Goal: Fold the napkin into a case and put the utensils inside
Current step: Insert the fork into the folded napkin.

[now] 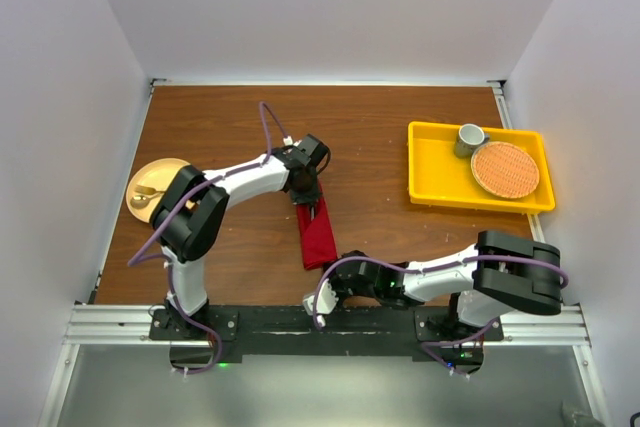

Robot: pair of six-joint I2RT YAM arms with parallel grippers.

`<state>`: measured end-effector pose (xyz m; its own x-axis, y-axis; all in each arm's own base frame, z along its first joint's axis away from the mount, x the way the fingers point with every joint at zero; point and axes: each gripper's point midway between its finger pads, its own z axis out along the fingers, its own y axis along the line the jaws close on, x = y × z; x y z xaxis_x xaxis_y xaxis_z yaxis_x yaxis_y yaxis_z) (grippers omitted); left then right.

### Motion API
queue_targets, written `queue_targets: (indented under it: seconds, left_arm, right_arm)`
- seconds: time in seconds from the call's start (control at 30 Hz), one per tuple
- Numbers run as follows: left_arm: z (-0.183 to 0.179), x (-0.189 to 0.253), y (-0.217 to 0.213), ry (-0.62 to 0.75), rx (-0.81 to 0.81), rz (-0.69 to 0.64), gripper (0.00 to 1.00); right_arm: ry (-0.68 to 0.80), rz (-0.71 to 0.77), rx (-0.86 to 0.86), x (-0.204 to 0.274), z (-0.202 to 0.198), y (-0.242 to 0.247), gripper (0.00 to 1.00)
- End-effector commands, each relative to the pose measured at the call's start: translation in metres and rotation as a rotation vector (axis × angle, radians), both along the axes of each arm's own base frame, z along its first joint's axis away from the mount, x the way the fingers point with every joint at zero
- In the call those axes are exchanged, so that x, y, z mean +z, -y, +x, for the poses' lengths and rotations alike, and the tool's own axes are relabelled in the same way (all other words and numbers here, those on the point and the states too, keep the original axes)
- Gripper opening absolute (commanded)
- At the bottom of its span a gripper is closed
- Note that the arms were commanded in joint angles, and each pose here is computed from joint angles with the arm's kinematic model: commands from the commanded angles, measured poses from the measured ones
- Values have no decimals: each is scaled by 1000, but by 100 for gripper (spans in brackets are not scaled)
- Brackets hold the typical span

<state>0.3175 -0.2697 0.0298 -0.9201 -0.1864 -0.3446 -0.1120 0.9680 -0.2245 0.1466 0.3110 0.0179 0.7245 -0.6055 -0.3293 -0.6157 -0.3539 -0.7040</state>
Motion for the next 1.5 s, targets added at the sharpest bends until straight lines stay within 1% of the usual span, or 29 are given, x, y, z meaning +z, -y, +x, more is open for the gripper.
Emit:
queue_targets:
  seconds: [0.0,0.17,0.77,1.17,1.3,1.37,1.47]
  left_arm:
    - [11,37,4,84,36,-23,0]
    - [12,42,-1,89,61,-9,0]
    - [-2,18,-24,3,172,16,0]
    - [-11,5,-29,-37,176,30,0]
    - [-13,-2,-33,-57,187,36,11]
    - [-13,-4,-35,-64,189,38,13]
    - [-10,-1,-35,-53,186,40,23]
  right_arm:
    - [-8,-7,-41,-1,2,5,0]
    - [-8,0,-43,1,3,2,0]
    - [-6,7,-56,3,6,-1,0]
    - [-4,7,-60,3,6,1,0]
    - [-2,4,-61,2,6,1,0]
    - [-3,3,-59,2,6,2,0]
    - [-3,3,-61,2,6,1,0]
